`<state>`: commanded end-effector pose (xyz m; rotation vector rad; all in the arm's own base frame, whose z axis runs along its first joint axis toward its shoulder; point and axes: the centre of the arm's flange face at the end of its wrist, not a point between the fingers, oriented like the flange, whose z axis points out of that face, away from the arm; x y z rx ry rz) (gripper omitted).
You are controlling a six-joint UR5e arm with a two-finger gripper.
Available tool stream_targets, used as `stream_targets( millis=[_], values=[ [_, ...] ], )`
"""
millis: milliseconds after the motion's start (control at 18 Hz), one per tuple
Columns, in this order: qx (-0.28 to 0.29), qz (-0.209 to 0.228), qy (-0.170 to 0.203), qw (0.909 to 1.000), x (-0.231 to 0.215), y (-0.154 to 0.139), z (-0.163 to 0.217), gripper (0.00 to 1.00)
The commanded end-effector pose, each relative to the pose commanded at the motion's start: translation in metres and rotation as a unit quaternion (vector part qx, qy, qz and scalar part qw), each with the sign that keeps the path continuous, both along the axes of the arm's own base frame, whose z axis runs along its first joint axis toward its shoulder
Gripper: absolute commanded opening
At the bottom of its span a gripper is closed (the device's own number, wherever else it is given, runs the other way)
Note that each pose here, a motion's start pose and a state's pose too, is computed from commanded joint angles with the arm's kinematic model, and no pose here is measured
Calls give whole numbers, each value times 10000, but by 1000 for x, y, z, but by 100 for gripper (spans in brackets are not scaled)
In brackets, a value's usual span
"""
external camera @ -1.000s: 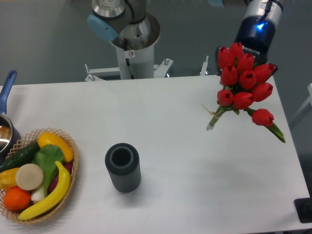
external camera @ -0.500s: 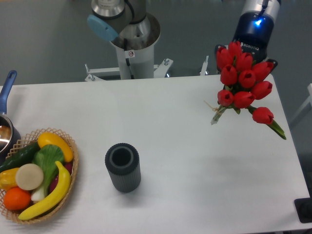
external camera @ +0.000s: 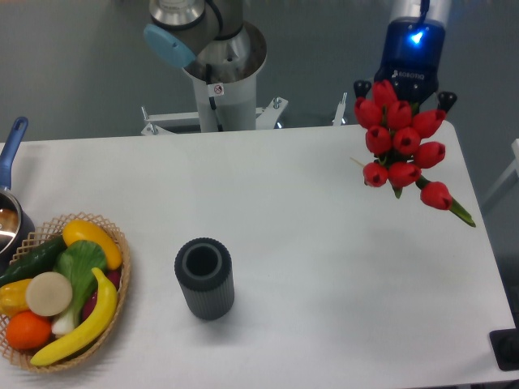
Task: Place the flowers on the table
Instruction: 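Hold the red tulip bunch by the stems with the gripper, then carry the tulips down toward the table beside the black container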
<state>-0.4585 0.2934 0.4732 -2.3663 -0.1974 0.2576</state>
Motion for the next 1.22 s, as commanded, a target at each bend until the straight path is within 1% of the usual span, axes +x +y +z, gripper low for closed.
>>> stream_targets(
  millis=[111,222,389,500,556,611,722,778,1000,1056,1222],
  values=[
    [-275,27,51,9996,1,4,-6,40],
    [-867,-63,93,9962,0,15,-23,40],
    [-1651,-453,178,9851,1,38,-58,41],
    [-2136,-479,146,9756,0,45,-79,41],
    [-2315,-555,119,9712,1,54,-90,41],
    [-2470,-634,99,9669,2,62,-101,41],
    [-2782,-658,88,9582,-4,66,-116,40],
    [-2922,-754,93,9533,-1,72,-125,40],
    [-3490,-1056,73,9311,1,92,-164,40],
    [-3560,-1115,73,9278,1,98,-170,40],
    [-3605,-1248,-4,9244,1,111,-188,41]
  ],
)
